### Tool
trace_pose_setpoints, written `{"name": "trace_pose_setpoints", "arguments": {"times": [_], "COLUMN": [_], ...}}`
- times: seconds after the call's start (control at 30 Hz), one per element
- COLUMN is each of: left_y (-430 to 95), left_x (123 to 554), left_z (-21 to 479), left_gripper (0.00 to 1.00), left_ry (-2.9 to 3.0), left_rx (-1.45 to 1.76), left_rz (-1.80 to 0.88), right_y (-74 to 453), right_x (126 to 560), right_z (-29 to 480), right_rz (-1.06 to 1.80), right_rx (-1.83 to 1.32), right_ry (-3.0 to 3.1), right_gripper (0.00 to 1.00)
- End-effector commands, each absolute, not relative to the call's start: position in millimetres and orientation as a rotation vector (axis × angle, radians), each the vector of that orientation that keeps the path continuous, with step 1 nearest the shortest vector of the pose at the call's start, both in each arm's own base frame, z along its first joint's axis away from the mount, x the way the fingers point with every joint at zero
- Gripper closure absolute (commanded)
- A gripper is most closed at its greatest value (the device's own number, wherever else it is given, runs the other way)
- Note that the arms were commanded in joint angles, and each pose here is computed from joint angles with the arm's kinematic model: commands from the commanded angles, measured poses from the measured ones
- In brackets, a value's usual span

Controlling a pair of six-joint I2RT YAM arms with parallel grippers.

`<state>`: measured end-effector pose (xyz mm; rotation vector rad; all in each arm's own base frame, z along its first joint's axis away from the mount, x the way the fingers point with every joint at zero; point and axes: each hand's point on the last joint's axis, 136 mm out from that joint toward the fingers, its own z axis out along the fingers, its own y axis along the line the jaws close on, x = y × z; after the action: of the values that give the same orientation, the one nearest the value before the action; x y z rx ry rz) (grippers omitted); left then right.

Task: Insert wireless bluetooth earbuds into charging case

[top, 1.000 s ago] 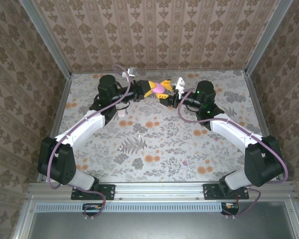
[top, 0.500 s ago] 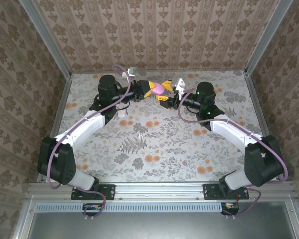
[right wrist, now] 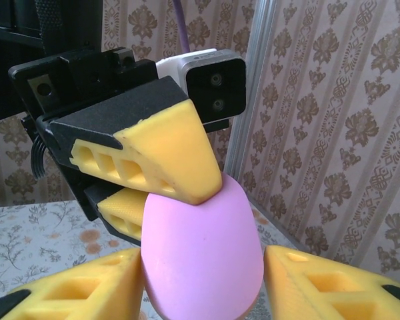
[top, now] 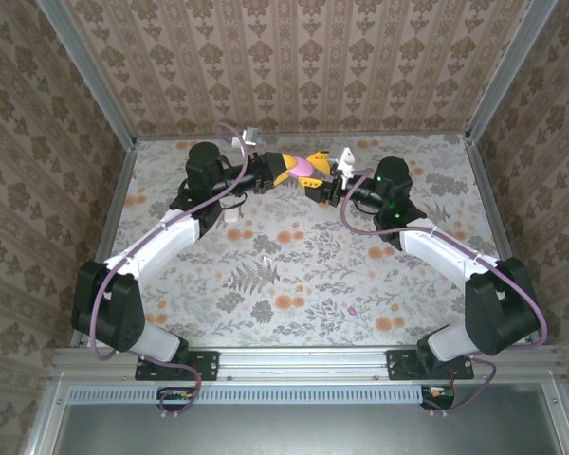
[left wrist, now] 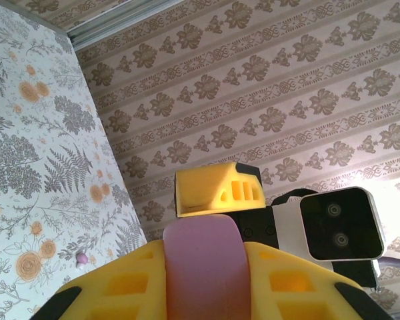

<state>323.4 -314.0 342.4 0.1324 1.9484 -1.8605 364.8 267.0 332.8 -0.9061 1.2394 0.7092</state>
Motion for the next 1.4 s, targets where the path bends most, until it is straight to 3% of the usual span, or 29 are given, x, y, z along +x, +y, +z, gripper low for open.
{"name": "trace_pose_setpoints", "arguments": {"times": [0.0, 0.4, 0.53, 1.17, 1.37], "left_y": [-310.7, -311.1, -310.7, -310.8, -311.2], "left_x": [319.2, 316.4, 316.2, 314.4, 314.4], "left_z": [359.9, 362.8, 362.9, 363.4, 363.7], "left_gripper": [0.94, 0.95, 0.95, 0.95, 0.95], "left_ry": [1.881, 1.873, 1.874, 1.871, 1.871], "left_rx": [0.187, 0.2, 0.199, 0.205, 0.206], "left_rz": [-1.868, -1.872, -1.872, -1.872, -1.873], "right_y": [263.3, 262.5, 261.3, 263.8, 265.3], "right_x": [362.5, 363.4, 365.1, 364.3, 365.7], "right_z": [341.5, 341.7, 342.2, 344.7, 343.7], "right_rz": [0.695, 0.683, 0.674, 0.678, 0.682], "right_rx": [-0.894, -0.892, -0.883, -0.889, -0.888], "right_ry": [1.216, 1.222, 1.224, 1.222, 1.224], "right_gripper": [0.5, 0.41, 0.46, 0.43, 0.46]}}
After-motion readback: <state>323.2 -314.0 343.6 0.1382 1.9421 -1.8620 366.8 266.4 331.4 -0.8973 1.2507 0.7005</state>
